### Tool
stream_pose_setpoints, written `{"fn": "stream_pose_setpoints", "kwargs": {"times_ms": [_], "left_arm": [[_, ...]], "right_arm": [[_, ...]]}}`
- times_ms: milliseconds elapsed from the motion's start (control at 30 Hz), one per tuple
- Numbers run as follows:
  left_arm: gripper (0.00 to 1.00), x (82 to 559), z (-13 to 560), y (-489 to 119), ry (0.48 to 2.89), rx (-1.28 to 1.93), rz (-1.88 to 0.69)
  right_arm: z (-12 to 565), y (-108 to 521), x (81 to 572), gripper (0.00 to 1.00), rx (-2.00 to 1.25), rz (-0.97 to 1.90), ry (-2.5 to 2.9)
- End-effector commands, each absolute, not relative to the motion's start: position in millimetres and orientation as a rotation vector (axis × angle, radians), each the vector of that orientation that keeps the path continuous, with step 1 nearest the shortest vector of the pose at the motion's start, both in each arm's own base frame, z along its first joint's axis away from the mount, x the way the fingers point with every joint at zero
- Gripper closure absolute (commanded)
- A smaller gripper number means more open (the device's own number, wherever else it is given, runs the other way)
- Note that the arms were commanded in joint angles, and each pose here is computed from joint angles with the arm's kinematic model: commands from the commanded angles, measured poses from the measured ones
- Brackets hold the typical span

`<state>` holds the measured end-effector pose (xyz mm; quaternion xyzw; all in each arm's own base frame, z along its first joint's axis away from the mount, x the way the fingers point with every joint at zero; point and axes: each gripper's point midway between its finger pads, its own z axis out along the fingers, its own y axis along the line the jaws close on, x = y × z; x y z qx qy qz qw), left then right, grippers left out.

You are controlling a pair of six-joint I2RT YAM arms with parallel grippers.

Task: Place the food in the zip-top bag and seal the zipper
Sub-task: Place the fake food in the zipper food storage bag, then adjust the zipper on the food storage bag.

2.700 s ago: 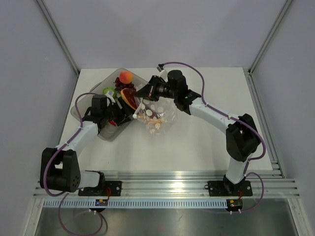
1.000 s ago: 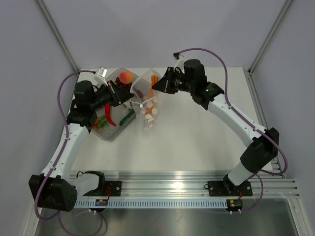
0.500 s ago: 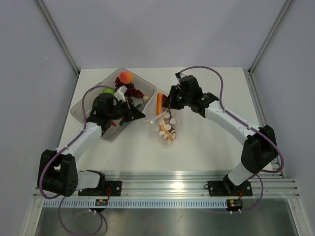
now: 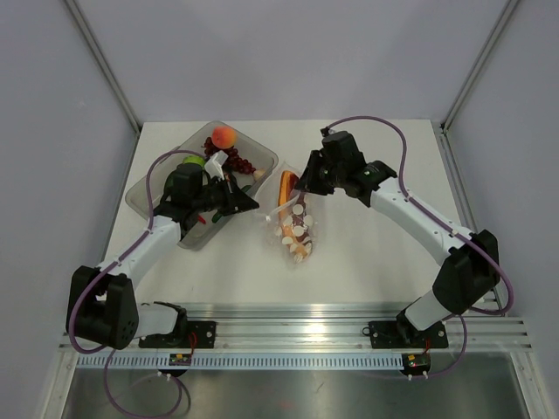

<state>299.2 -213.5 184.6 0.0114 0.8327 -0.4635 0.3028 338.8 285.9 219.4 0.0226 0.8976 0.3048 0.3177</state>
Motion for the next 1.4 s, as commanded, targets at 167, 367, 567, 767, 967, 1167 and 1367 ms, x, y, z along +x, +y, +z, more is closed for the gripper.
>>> {"fn": "stream_pose_setpoints", "kwargs": {"times_ms": [167,367,567,767,967,1167,1367], "left_arm": [[1.00,302,214,-218,2.108,0.115,-1.240],[1.00,301,215,-218,2.105,0.119,-1.231],[1.00,302,254,-225,2.044,0.166,-1.288],[1.00,293,280,-225,1.962,0.178,-1.315],[1.00,285,190,-225,2.192,0.067,-1.320],[1.00,284,203,-212,2.182,0.115,-1.178],[0.60,293,228,-199,2.194,0.140,-1.029]], "right_arm": [[240,287,338,0.94,0.098,0.818,2.339],[243,289,345,1.00,0.084,0.797,2.328],[335,290,347,1.00,-0.057,0.813,2.163],[330,294,321,1.00,-0.115,0.887,2.127],[234,298,325,1.00,-0.093,0.799,2.329],[263,304,322,1.00,-0.135,0.860,2.250],[286,313,319,1.00,-0.163,0.917,2.199]]}}
